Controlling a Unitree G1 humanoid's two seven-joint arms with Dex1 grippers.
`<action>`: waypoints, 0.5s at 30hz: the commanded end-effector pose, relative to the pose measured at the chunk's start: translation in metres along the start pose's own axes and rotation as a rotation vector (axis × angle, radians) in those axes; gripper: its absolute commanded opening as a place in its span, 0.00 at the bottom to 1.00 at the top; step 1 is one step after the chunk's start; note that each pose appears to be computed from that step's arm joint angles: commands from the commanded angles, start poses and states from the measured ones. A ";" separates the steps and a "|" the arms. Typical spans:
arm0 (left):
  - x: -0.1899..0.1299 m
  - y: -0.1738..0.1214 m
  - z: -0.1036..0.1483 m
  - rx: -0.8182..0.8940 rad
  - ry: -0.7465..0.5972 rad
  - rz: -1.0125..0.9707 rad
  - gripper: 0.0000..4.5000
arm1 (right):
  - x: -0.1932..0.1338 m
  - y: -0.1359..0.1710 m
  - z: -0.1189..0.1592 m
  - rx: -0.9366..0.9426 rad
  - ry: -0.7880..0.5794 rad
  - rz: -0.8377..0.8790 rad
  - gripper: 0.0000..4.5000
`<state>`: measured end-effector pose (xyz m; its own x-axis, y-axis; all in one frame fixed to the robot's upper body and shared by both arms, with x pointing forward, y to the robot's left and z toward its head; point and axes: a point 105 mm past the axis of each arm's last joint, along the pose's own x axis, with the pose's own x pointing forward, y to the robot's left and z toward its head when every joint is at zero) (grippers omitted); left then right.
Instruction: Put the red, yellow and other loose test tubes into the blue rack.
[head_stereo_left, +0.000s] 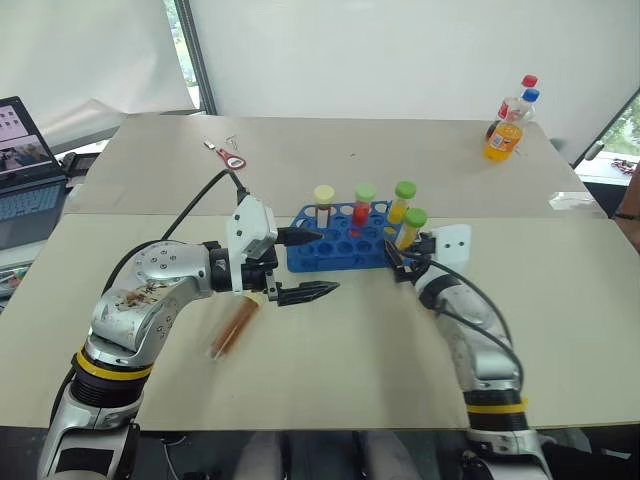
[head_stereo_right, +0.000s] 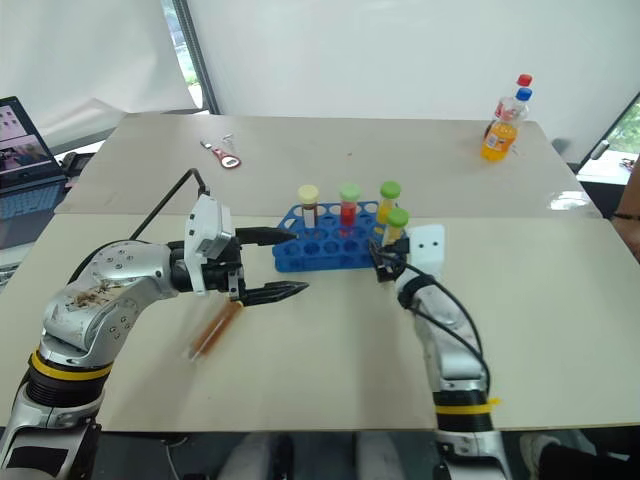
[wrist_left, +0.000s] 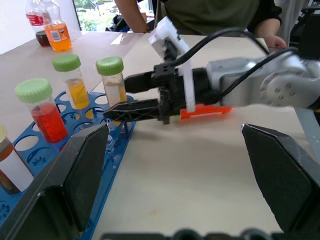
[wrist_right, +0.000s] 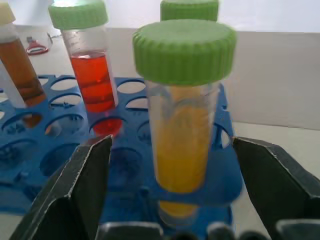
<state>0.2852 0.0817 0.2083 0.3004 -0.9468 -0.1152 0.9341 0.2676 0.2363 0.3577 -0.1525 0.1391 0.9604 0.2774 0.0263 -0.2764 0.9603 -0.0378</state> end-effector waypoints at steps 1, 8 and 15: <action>0.000 0.003 0.005 0.042 -0.019 0.012 1.00 | -0.025 -0.003 0.028 -0.030 0.001 0.109 0.89; -0.008 -0.003 -0.010 0.135 0.055 -0.076 1.00 | -0.066 -0.016 0.035 -0.171 0.337 0.252 0.89; -0.023 -0.028 -0.017 0.228 0.159 -0.309 1.00 | -0.081 -0.035 0.010 -0.177 0.764 0.236 0.89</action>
<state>0.2634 0.1033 0.1809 0.0969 -0.9308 -0.3526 0.9423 -0.0282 0.3335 0.2915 -0.2096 0.1495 0.6840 0.3115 -0.6597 -0.5145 0.8470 -0.1336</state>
